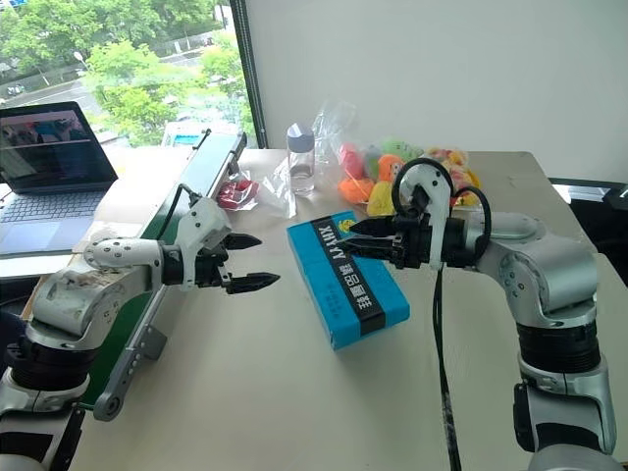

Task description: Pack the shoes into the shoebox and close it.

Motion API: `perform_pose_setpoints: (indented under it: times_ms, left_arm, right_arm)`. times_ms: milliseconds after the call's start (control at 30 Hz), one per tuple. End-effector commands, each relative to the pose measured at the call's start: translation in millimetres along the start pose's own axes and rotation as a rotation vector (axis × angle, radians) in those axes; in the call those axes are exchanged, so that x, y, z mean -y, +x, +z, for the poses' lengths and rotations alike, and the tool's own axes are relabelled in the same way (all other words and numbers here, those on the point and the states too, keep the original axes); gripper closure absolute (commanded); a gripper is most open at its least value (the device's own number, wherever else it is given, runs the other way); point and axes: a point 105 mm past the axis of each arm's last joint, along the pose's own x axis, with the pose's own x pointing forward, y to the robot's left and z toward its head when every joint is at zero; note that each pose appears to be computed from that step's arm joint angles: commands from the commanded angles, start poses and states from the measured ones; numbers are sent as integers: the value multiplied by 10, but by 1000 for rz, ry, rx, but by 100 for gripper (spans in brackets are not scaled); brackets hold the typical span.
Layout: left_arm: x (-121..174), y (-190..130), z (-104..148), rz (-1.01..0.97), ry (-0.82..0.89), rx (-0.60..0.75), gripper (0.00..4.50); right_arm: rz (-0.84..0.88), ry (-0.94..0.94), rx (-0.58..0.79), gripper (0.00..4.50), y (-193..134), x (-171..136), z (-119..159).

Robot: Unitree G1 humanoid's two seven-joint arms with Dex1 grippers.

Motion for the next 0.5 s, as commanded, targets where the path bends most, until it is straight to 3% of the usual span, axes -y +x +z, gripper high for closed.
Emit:
perform_pose_setpoints:
  times_ms: [33, 67, 267, 500]
  left_arm:
    - [27, -117, 77, 11, 24, 29, 0]
    - [43, -138, 67, 13, 29, 27, 0]
    - [129, -240, -3, 47, 50, 8, 0]
    - [142, -292, -84, 62, 42, -25, 0]
  right_arm:
    - [-25, -56, 22, 36, -90, -23, 127]
    - [-29, -63, 13, 5, -94, -27, 123]
    - [-127, -129, -52, 5, -146, 87, 52]
    - [-113, -144, -102, 5, -136, 96, -58]
